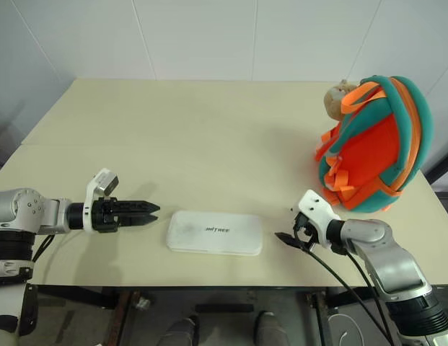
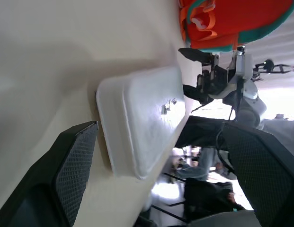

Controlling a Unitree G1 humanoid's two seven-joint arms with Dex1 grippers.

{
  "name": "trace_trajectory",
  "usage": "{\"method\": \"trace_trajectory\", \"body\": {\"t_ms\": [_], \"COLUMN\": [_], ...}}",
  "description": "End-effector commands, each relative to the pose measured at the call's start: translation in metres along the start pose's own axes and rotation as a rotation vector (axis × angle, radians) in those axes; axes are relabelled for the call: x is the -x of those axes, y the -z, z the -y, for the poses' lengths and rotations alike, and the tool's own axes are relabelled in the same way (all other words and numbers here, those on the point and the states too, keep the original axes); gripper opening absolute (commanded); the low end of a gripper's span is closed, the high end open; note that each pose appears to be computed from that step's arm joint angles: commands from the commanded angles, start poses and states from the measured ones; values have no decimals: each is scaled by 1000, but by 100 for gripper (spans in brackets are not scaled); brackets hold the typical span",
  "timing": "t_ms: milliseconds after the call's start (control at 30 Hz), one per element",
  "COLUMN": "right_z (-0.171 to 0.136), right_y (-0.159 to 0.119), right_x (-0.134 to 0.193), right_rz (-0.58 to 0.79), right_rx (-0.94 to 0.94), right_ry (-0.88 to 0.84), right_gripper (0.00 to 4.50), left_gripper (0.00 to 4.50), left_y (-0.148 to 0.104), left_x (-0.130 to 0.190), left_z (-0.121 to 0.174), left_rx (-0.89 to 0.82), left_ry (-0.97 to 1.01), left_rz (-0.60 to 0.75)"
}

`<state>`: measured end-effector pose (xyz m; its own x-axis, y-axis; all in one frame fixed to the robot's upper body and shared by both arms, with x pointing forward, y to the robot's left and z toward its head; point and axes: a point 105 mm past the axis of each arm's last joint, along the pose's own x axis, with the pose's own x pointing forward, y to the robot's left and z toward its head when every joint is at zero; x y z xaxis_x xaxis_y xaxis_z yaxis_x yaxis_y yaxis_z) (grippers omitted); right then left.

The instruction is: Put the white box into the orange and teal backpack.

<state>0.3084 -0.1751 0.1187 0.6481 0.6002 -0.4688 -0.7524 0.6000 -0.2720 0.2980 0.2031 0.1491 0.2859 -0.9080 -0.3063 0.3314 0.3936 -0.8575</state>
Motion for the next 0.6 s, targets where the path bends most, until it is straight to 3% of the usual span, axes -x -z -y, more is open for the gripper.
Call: {"method": "trace_trajectory", "body": {"t_ms": [33, 600], "right_z": [-2, -17], "right_y": [-11, -15], "right_x": [1, -5], "right_rz": [36, 53], "right_rx": [24, 16], "right_ry": [11, -20], "right_gripper": [450, 450], "left_gripper": [448, 448], "left_y": [1, 11], "left_x": [-2, -49], "left_z": [2, -12], "left_rx": [31, 92], "left_ry": [19, 100], "left_rz": [-25, -86]}}
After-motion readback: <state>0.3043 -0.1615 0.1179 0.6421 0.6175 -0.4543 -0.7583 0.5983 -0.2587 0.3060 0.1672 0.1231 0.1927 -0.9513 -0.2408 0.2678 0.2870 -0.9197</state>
